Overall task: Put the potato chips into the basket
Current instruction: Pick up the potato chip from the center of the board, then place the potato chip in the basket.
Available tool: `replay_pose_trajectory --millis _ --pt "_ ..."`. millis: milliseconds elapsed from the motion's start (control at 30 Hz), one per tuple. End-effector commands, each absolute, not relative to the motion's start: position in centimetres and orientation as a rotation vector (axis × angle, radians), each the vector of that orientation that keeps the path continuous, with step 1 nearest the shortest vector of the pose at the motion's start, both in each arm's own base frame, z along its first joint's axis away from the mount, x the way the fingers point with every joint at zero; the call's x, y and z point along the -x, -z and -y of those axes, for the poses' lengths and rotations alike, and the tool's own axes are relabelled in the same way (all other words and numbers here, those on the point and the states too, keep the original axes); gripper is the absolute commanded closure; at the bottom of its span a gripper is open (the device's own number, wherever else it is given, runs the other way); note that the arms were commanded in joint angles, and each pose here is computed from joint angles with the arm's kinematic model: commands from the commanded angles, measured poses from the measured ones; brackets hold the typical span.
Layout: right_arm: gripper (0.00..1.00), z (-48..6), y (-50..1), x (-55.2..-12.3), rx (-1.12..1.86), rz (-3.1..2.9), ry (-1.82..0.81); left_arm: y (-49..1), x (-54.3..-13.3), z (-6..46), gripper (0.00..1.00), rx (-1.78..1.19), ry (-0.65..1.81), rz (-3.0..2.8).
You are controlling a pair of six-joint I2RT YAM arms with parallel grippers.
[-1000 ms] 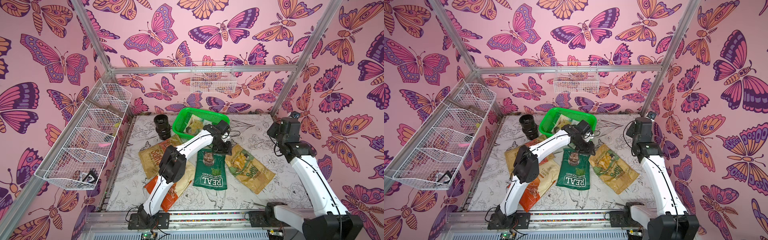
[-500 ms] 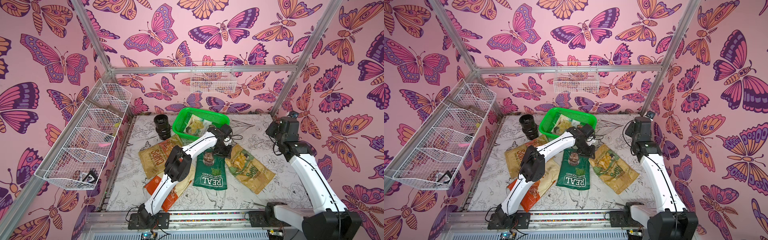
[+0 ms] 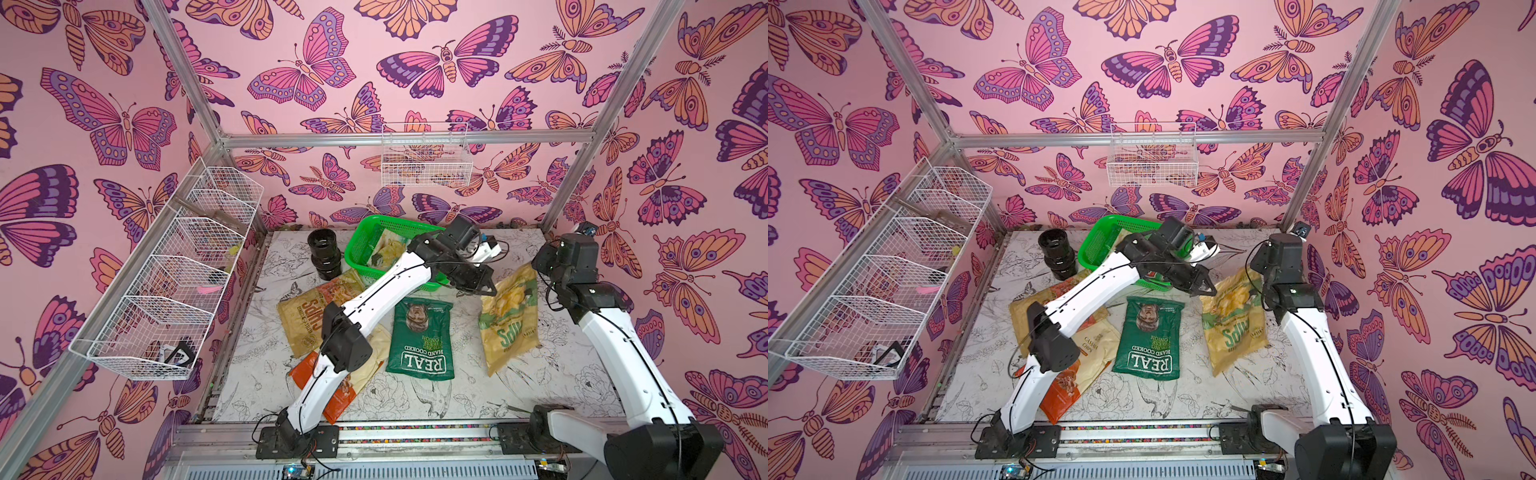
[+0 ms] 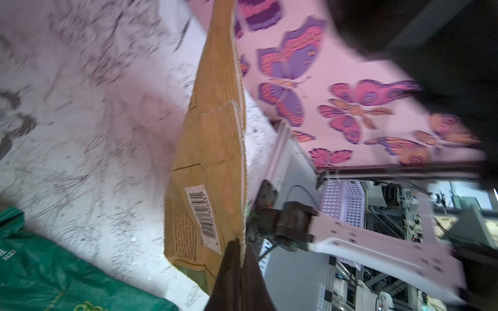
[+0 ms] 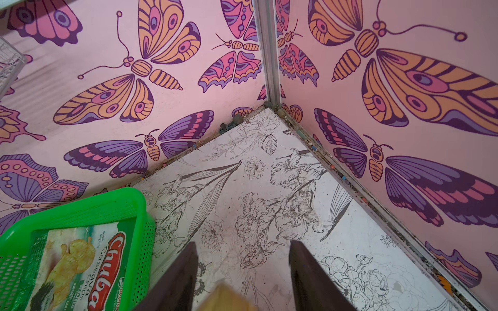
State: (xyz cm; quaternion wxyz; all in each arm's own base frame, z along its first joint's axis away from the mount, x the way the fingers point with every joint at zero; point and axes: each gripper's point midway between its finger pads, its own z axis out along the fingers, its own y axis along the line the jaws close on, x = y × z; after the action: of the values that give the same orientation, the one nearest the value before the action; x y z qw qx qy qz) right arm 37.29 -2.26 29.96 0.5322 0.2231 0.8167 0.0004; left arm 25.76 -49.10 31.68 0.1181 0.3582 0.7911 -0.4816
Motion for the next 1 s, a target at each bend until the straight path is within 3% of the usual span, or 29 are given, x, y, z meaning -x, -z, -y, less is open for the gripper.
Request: replay_pose_trajectory --millis 0,400,800,967 --pt "0.43 3.1 -32.0 -36.7 -0.568 -1.874 0.007 -41.1 -24.5 47.3 1.0 -1.068 1.517 -2.018" --pt "0.43 3.2 -32.0 -36.1 -0.579 -1.854 0.001 -44.5 -30.9 45.3 1.0 -0.914 1.535 -1.88" --pt "0.43 2.1 -30.6 -37.0 -0.583 -1.901 -0.072 -41.4 -38.7 43.8 1.0 -0.828 1.407 -1.87" --pt "0.43 1.3 -29.8 -37.7 -0.573 -1.931 -0.117 -37.8 -44.3 40.5 1.0 -0.717 1.318 -1.955"
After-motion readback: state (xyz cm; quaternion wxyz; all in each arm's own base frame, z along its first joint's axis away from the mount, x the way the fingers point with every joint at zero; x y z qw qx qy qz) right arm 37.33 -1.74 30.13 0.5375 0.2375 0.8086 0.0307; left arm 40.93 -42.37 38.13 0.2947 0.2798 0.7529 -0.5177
